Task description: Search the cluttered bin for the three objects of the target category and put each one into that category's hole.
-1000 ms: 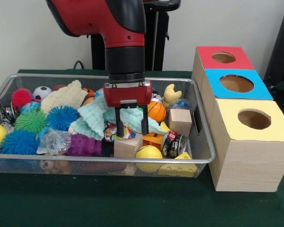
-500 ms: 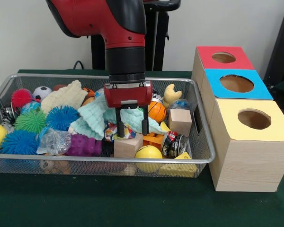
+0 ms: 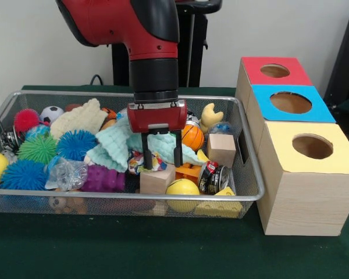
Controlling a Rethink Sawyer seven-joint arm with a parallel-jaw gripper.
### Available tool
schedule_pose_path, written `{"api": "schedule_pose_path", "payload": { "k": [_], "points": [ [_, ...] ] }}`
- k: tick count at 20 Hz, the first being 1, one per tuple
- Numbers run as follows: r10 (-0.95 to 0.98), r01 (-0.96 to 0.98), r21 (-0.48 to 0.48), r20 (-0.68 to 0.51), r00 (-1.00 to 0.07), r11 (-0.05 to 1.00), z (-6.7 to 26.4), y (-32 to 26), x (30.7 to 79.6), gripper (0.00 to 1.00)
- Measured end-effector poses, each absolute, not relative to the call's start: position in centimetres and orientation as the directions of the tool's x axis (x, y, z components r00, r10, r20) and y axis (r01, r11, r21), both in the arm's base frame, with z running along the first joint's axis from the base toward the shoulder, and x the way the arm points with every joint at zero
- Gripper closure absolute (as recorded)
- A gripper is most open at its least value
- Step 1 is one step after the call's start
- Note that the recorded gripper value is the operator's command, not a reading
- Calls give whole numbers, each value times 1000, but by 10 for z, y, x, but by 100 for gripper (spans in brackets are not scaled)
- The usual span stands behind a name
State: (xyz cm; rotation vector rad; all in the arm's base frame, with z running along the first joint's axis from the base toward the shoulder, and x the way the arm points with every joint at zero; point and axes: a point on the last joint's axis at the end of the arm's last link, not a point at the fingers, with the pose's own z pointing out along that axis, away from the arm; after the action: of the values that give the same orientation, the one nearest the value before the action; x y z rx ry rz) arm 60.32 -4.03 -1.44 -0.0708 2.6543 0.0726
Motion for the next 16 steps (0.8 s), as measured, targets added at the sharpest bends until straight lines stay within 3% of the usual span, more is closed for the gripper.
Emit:
{"api": "schedule_pose_path", "payload": {
  "k": [16],
  "points": [
    [-48,-55,-1,-513,-857,998,-24,-95,611,0]
  ]
}}
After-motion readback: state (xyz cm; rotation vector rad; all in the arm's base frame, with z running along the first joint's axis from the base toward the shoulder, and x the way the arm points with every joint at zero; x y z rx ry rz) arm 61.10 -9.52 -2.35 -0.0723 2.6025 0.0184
